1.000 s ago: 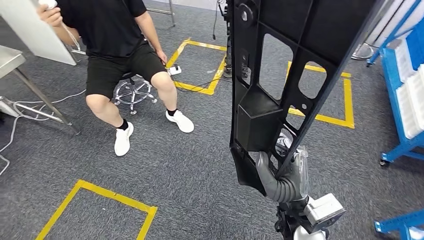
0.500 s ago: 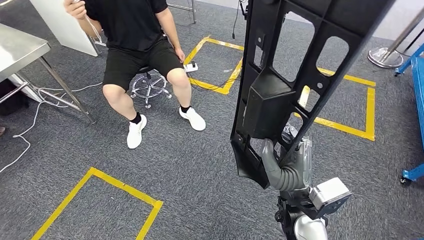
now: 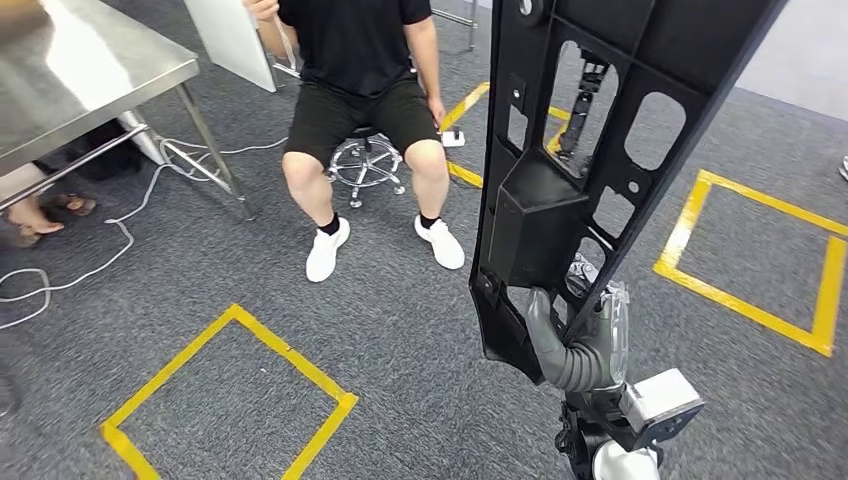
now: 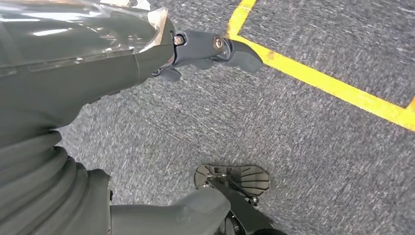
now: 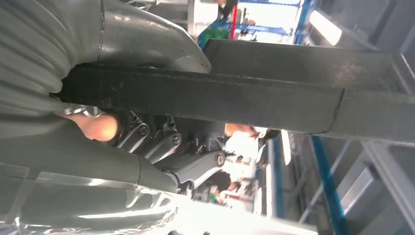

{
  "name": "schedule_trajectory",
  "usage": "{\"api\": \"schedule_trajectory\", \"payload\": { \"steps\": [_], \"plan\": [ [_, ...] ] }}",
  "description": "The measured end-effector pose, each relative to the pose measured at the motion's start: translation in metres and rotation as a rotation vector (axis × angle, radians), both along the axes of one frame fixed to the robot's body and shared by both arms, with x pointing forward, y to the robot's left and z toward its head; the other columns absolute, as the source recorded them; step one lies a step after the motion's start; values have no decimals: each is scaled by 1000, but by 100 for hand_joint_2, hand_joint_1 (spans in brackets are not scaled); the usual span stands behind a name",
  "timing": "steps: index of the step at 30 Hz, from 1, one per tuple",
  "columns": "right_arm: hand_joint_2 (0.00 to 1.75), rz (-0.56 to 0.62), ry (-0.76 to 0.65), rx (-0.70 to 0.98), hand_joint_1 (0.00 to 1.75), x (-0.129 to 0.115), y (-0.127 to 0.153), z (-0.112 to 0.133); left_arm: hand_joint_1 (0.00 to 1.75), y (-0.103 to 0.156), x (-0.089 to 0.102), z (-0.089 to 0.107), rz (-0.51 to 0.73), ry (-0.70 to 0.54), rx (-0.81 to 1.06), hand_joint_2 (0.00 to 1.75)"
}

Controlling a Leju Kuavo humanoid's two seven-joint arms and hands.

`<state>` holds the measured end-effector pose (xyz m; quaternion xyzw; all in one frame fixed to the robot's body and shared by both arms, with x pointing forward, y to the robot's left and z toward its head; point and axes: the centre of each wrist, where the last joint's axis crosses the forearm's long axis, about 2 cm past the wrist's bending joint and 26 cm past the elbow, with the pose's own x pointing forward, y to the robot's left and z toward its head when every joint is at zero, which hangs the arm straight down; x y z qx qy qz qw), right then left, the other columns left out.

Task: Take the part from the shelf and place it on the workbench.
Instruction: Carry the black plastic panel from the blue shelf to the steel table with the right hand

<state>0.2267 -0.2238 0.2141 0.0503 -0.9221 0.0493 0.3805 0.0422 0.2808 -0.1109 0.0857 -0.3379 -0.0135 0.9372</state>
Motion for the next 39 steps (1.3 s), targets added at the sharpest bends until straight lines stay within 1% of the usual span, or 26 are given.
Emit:
{"api": "schedule_trajectory", "payload": {
  "steps": [5,13,18,22,26,35,39],
  "plan": [
    [175,-10,-8,-1,175,-2,-2,2,0,-1,-4,0,-9,8,-1,175],
    [175,-19,-7,2,175,-1,-1,4,0,-3,1,0,-12,-6,-3,175],
    [175,-16,-10,8,175,3,-1,7,0,-2,10,1,-10,-25,0,175],
    [175,-14,-7,15,175,2,-2,4,0,-2,4,1,-6,-3,0,175],
    [175,-19,10,11,175,0,-4,-2,0,-1,3,0,-5,1,0,175],
    [175,-27,17,9,175,0,-5,-4,0,2,-6,-1,-7,25,7,175],
    [175,-29,20,11,175,0,-5,-5,0,1,-4,0,-9,22,11,175]
  ]
}}
